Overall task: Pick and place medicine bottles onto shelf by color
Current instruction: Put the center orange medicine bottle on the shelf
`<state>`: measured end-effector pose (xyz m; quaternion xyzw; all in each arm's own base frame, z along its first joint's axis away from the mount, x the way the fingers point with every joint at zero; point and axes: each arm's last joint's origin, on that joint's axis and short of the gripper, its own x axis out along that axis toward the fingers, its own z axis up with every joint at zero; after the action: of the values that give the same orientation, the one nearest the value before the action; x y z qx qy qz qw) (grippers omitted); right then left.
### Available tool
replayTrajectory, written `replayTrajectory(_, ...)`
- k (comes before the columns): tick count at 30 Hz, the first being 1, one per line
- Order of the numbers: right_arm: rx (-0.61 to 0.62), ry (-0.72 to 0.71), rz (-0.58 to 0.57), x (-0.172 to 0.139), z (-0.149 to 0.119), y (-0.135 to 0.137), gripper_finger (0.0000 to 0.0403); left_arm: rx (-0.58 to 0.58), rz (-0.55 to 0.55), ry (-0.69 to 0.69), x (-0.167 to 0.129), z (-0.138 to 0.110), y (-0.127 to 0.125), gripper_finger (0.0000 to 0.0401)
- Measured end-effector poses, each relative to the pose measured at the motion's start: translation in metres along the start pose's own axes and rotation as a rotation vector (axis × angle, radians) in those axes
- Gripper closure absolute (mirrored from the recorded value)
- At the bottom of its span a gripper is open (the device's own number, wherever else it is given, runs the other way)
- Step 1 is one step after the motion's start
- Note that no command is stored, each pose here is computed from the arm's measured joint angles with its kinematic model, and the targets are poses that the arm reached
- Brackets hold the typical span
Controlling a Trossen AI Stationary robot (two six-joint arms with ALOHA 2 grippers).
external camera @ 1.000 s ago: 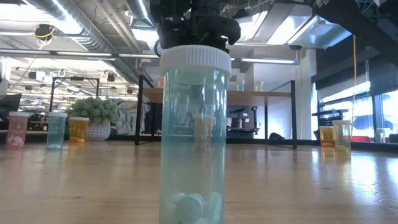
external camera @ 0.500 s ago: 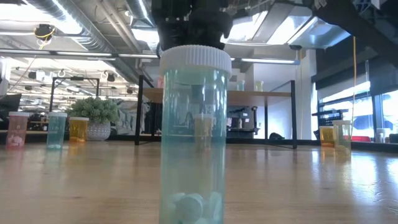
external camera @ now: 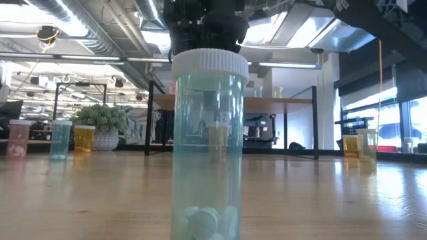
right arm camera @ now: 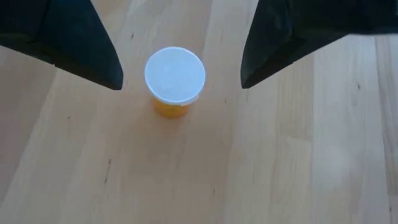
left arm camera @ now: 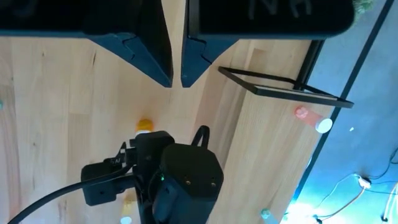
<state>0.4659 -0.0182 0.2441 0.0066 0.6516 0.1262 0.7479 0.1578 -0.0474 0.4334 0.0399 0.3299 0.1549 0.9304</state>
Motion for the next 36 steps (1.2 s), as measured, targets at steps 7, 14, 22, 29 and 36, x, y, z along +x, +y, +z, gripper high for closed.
replayTrajectory(7,-0.012,-0.005,0.005,0.001,0.001,0.003,0.0075,0.0,0.0,0.0,0.0,0.0,0.0,0.0382)
replayTrajectory(14,-0.041,0.038,0.017,0.002,-0.002,0.01,0.0075,0.0,0.0,0.0,0.0,0.0,0.0,0.0392)
replayTrajectory(22,-0.071,0.038,-0.048,0.005,0.001,0.015,0.0075,0.0,0.0,0.0,0.0,0.0,0.0,0.0399)
replayTrajectory(29,-0.061,0.055,-0.077,0.011,0.003,0.016,0.0075,0.0,0.0,0.0,0.0,0.0,0.0,0.0395)
replayTrajectory(36,-0.042,0.086,-0.101,0.015,0.002,0.014,0.0075,0.0,0.0,0.0,0.0,0.0,0.0,0.0381)
